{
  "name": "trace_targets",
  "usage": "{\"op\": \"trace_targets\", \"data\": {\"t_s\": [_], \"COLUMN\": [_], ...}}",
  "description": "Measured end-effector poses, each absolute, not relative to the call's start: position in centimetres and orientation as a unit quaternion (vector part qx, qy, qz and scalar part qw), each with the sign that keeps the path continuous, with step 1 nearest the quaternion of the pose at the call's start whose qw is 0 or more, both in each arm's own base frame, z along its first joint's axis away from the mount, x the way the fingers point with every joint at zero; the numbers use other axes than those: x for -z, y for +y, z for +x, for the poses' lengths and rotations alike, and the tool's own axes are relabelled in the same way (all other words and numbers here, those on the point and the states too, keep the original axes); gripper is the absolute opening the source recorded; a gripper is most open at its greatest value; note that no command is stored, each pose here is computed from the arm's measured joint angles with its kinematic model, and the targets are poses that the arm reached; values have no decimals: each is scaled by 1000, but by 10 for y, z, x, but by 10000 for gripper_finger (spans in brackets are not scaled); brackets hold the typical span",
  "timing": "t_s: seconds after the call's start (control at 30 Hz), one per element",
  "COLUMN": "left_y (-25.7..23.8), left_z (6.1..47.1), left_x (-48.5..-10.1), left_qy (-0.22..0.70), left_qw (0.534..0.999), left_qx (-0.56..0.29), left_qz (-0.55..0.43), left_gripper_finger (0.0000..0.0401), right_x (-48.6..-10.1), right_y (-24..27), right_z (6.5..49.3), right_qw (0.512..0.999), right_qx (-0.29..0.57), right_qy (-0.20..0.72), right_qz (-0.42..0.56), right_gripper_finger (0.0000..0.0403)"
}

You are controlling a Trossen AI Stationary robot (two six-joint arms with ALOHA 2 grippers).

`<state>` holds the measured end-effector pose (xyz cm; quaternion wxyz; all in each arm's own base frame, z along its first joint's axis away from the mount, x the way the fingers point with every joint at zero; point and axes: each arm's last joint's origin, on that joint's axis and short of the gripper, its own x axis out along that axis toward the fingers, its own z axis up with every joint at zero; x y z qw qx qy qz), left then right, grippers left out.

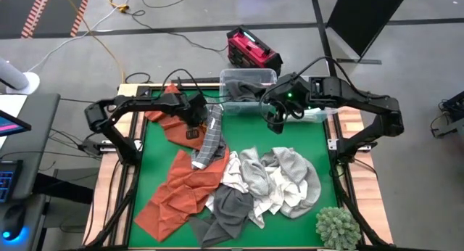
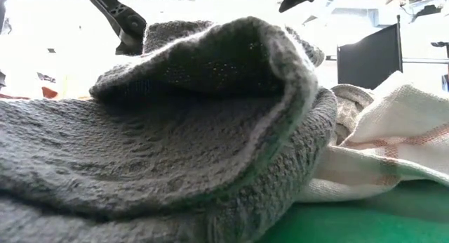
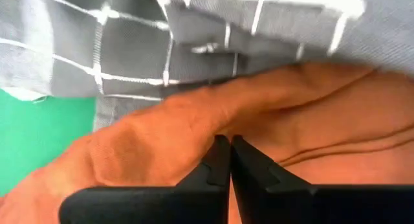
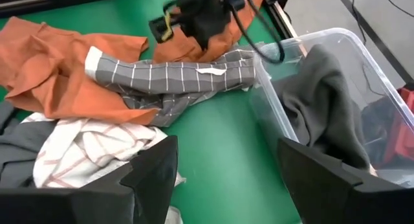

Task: Sort towels by color in basket
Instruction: Put the orange towel into the left transparent bin

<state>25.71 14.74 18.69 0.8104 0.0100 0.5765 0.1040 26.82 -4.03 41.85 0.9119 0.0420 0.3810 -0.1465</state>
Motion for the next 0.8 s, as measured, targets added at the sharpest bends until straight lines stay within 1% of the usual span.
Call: {"op": "trace_targets", "data": {"t_s": [0.13,0.27,0.33,0.43,0.53,0.7,0.8], "left_y": [139,131,131,134,137,142,146], "left_z": [248,236,233,235,242,252,257], "left_x": [-219,-252,-260,-258,-247,-226,-210], "left_qy": [516,458,447,452,466,489,522], "left_qw": [851,883,884,879,873,865,846], "left_qx": [-96,-101,-120,-115,-106,-80,-80], "left_qz": [-4,31,61,100,93,71,78], "left_gripper_finger": [1,1,1,13,48,140,193], "right_x": [-419,-422,-423,-425,-425,-425,-425], "right_y": [-41,-41,-41,-41,-40,-37,-34], "right_z": [267,266,266,268,268,268,269], "right_qw": [911,915,915,920,922,921,922], "right_qx": [153,160,163,164,165,163,161], "right_qy": [381,370,367,354,348,350,348], "right_qz": [34,31,30,32,39,48,53], "right_gripper_finger": [291,291,291,291,291,291,291]}}
